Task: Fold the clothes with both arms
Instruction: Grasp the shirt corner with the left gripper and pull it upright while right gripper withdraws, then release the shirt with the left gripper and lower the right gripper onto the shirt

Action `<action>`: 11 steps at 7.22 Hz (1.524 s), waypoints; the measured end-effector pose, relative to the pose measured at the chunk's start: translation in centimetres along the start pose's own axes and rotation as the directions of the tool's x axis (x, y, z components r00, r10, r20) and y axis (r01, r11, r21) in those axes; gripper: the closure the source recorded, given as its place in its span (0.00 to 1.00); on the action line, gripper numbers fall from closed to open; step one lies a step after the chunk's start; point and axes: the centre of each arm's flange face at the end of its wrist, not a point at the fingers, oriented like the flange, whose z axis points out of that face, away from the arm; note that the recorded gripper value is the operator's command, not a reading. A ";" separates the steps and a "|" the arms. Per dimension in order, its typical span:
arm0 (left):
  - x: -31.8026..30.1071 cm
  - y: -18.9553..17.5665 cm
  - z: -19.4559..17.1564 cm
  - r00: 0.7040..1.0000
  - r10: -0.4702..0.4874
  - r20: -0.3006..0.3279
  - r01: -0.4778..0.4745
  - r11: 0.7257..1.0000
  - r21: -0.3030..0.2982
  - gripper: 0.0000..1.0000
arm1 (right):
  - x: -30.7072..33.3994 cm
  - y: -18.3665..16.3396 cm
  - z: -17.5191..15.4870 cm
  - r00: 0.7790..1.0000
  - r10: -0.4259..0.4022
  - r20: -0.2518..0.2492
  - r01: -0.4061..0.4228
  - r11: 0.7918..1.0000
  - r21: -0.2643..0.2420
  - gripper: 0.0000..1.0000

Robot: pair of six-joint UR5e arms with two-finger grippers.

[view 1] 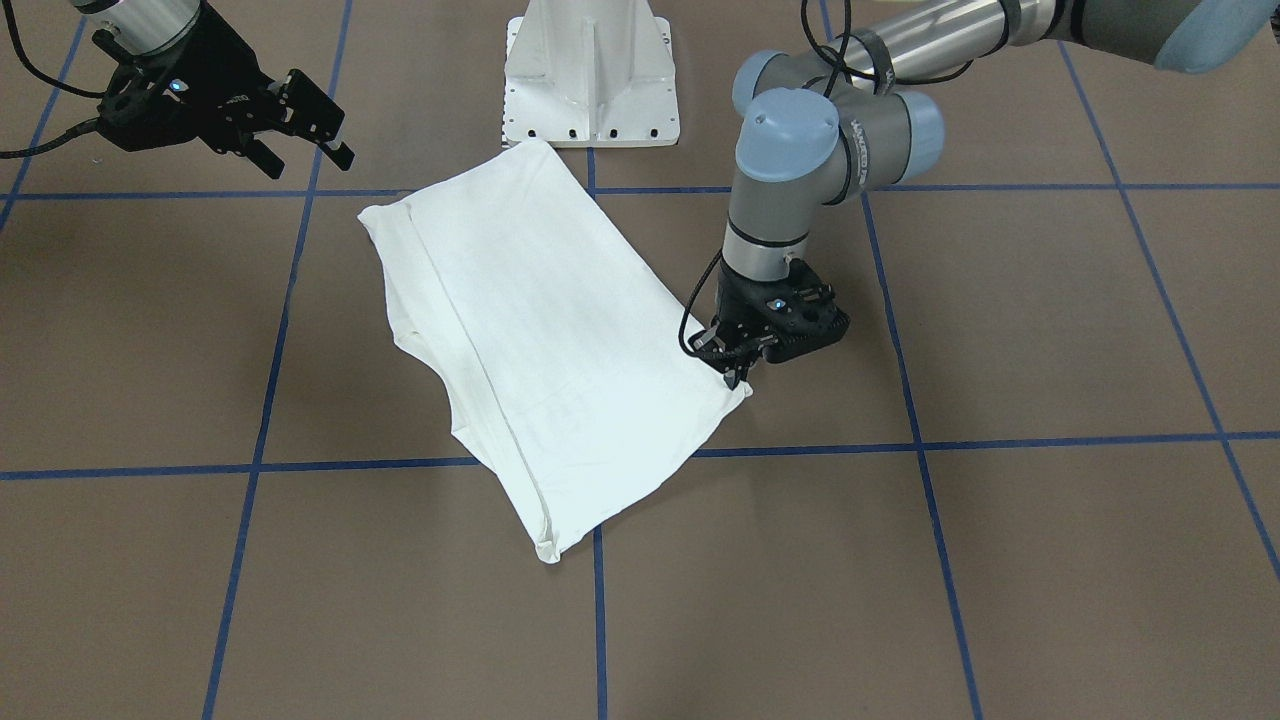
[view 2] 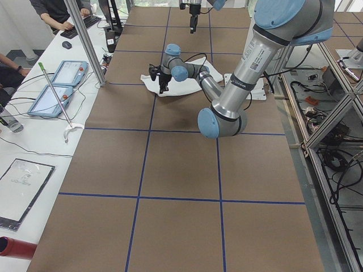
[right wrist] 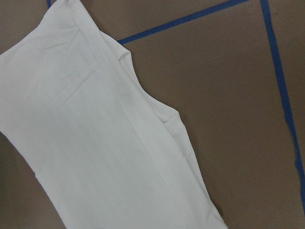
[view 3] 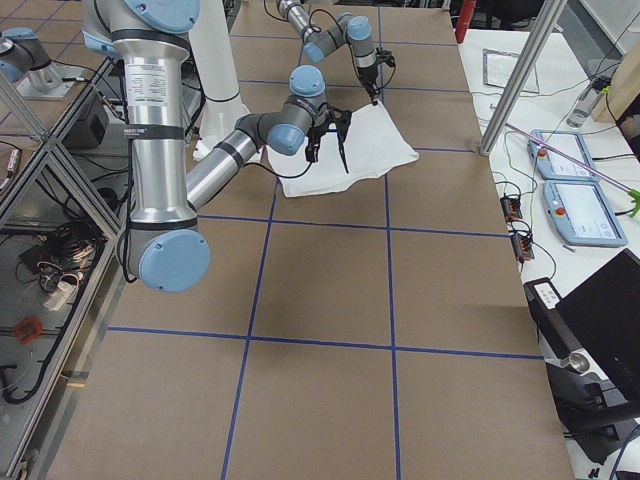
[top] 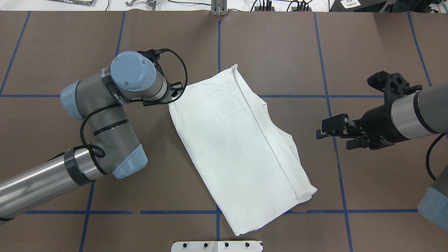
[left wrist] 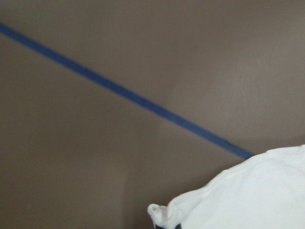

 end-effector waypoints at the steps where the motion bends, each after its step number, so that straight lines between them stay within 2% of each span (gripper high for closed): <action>1: 1.8 -2.8 1.4 1.000 0.026 -0.013 -0.025 0.999 0.026 1.00 | 0.0 -0.1 -0.1 1.000 0.001 0.001 -0.001 1.000 0.003 0.00; 4: 6.2 -6.9 4.6 0.991 0.077 -0.105 -0.068 0.994 0.084 1.00 | 0.2 -0.7 -0.2 1.000 0.009 -0.001 -0.009 1.000 0.014 0.00; 7: 6.1 -8.9 7.9 0.981 0.099 -0.165 -0.067 0.980 0.186 1.00 | 0.2 -0.9 -0.3 1.000 0.007 -0.001 -0.007 1.000 0.018 0.00; 8: 6.1 -9.2 8.1 0.980 0.100 -0.171 -0.064 0.976 0.206 0.01 | 0.2 -0.9 -0.2 1.000 0.006 -0.001 -0.006 1.000 0.018 0.00; 11: 6.4 -9.9 7.3 0.972 0.106 -0.208 -0.054 0.969 0.242 0.00 | 0.2 -2.1 0.8 1.000 0.002 -0.014 -0.001 1.000 0.031 0.00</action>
